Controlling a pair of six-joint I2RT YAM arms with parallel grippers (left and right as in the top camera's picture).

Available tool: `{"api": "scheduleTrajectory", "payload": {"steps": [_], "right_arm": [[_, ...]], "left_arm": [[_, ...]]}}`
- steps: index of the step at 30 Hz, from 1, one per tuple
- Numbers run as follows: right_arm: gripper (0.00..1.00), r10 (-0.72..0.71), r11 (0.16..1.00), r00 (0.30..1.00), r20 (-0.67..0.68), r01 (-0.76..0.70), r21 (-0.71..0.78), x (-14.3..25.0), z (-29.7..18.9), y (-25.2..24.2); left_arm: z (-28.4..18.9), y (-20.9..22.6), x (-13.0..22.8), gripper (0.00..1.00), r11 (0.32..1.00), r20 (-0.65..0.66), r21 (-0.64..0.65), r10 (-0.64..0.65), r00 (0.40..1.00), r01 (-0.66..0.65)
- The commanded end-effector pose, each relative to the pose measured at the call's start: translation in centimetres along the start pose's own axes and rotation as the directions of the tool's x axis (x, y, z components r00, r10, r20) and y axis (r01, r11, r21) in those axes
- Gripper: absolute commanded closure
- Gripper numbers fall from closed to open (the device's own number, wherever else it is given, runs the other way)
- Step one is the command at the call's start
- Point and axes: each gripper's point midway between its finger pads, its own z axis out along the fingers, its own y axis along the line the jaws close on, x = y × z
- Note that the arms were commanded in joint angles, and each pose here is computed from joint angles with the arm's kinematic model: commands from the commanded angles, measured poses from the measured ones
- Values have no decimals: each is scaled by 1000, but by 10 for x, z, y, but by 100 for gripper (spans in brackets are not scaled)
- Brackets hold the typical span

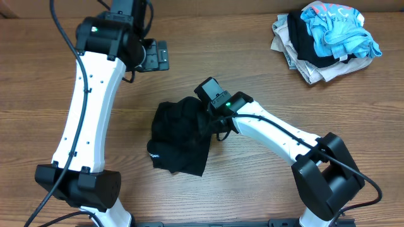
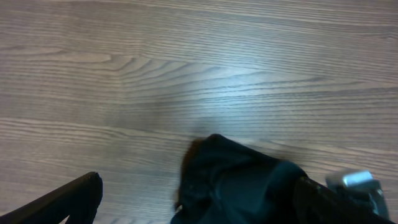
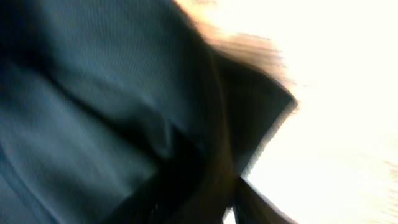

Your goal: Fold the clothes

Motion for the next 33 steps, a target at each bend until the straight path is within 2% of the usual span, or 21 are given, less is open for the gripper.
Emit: {"api": "scheduleTrajectory", "payload": {"steps": [1,6,10,11,15,18,22,28,33], "right_arm": [[94,45,999,999,-7,-45,22,-6,-22,0],[96,179,980,978,-107,-167,112,16,-36,-20],[96,254,962,959,-125,-237,133,22,-29,-33],[89,269,959,954,-131,-253,126,23,-26,-34],[39,308,951,932,-192,-306,44,33,-13,-24],[21,304,946,922,-239,-322,-42,39,-4,-13],[20,295,933,920,-259,-335,-127,42,6,-1],[35,271,931,940,-206,-311,-191,35,17,20],[38,288,942,943,-166,-310,-129,36,38,18]], "left_arm": [[6,1,4,0,1000,-29,0,22,999,-22],[7,1,5,0,1000,-33,-1,22,999,-23],[7,1,5,0,1000,-33,-1,23,999,-23],[7,1,5,0,1000,-34,-2,23,999,-23],[6,2,8,0,1000,-49,-5,31,998,-31],[7,3,10,0,999,-55,-6,39,998,-39],[6,1,10,1,999,-57,2,39,998,-39],[7,0,10,0,999,-54,6,38,998,-38],[7,0,8,0,999,-49,7,37,998,-37]]}}
